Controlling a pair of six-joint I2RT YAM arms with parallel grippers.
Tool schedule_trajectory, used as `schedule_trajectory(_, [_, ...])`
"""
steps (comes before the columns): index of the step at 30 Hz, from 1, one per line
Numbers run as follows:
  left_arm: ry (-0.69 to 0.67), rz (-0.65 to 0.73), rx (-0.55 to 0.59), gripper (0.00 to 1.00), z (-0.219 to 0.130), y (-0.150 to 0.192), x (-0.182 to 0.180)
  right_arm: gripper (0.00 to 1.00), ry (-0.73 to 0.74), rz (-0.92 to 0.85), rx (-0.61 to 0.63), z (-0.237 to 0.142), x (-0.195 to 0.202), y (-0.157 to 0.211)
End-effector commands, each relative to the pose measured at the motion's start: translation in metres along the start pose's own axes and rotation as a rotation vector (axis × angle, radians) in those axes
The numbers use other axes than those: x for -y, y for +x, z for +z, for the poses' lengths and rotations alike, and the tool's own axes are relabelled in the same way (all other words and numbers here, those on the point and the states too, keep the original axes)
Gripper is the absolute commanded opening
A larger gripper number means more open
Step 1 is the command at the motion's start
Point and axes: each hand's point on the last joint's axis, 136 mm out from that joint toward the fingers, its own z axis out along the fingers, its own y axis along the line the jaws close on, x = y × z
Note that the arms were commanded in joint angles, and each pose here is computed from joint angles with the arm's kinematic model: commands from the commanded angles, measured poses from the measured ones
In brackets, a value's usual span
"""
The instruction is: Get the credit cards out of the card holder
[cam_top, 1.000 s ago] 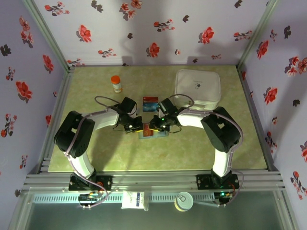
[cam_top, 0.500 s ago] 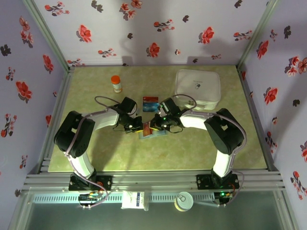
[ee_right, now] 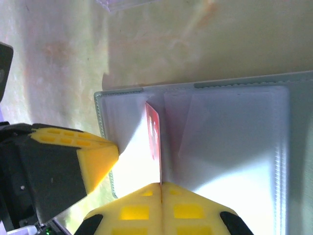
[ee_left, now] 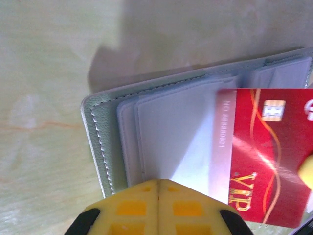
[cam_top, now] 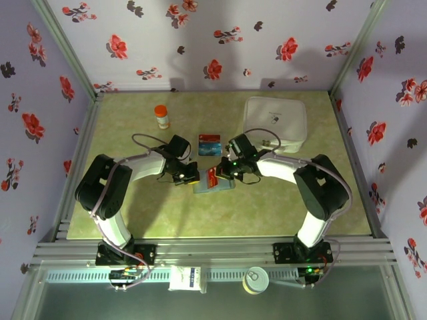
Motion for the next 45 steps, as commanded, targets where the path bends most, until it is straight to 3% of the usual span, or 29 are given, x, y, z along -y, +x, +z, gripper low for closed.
schedule_trajectory(1, [-0.06, 0.012, -0.036, 0.0, 0.005, 0.01, -0.014, 0.04, 0.081, -0.044, 0.007, -0.014, 0.012, 0.002])
schedule_trajectory(14, [-0.038, 0.037, -0.005, 0.0, 0.002, -0.002, -0.005, 0.0, 0.198, -0.339, 0.016, -0.052, -0.006, -0.016])
schedule_trajectory(24, [-0.002, 0.041, -0.01, 0.0, 0.004, -0.006, 0.003, 0.0, 0.295, -0.754, -0.009, -0.067, -0.022, -0.047])
schedule_trajectory(36, [0.002, 0.042, 0.039, 0.0, -0.017, -0.006, 0.007, 0.0, 0.3, -1.335, -0.08, -0.059, -0.054, -0.093])
schedule_trajectory(45, [-0.003, 0.003, 0.098, 0.01, -0.036, -0.005, -0.003, 0.0, 0.324, -1.501, -0.175, -0.046, -0.064, -0.127])
